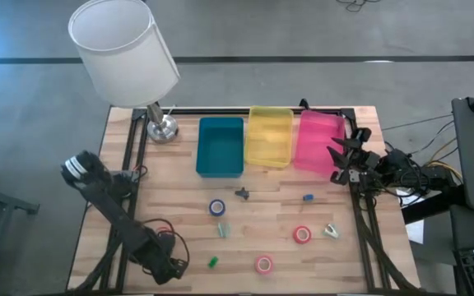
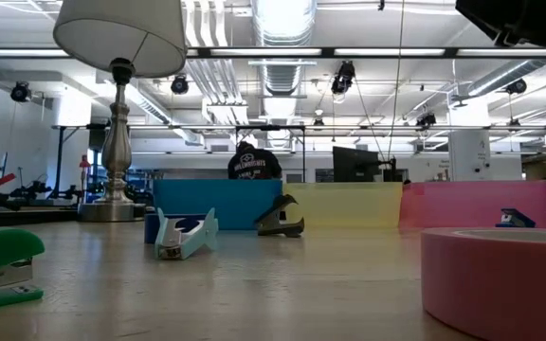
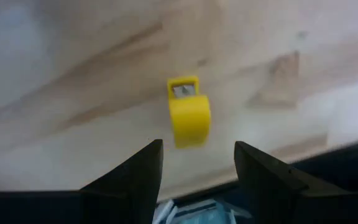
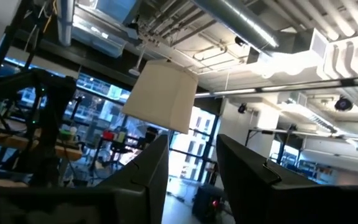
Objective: Pick and place Stapler, Stapler remover, tape
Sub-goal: Put the yellow stapler into the blue bin
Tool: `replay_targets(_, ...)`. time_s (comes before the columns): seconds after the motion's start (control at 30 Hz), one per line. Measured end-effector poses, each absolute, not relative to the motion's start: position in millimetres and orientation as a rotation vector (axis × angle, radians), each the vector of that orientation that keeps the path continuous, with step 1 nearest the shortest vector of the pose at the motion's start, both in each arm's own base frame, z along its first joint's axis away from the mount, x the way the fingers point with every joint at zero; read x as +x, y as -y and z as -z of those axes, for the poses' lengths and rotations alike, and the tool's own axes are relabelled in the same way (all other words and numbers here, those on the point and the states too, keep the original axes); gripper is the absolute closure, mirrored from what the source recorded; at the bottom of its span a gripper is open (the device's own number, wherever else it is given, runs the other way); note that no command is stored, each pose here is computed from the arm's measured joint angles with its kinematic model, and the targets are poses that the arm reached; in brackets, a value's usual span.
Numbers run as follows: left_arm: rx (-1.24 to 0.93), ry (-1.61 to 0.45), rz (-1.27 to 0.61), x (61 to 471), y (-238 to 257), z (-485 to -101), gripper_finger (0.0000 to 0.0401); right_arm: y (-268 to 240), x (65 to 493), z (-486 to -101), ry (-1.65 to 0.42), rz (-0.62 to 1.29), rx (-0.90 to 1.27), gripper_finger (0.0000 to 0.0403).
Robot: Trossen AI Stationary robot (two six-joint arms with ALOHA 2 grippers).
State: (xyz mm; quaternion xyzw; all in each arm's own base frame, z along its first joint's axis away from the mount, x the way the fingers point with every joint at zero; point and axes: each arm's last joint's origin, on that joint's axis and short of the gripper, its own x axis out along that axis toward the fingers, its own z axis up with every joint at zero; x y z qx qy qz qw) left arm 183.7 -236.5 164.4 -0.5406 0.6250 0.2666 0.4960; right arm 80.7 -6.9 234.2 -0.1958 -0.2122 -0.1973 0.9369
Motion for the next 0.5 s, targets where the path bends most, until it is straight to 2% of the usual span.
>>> replay_targets(0.3, -1.257, -1.497, -0.684, 185, 237, -152, 0.0206, 7, 79, -237, 0.461, 0.418, -0.424, 0.0269)
replay_targets(0.5, -1.238, -1.498, -0.687, 185, 236, -152, 0.0263, 7, 80, -236, 0.452, 0.415, -0.425, 0.0273)
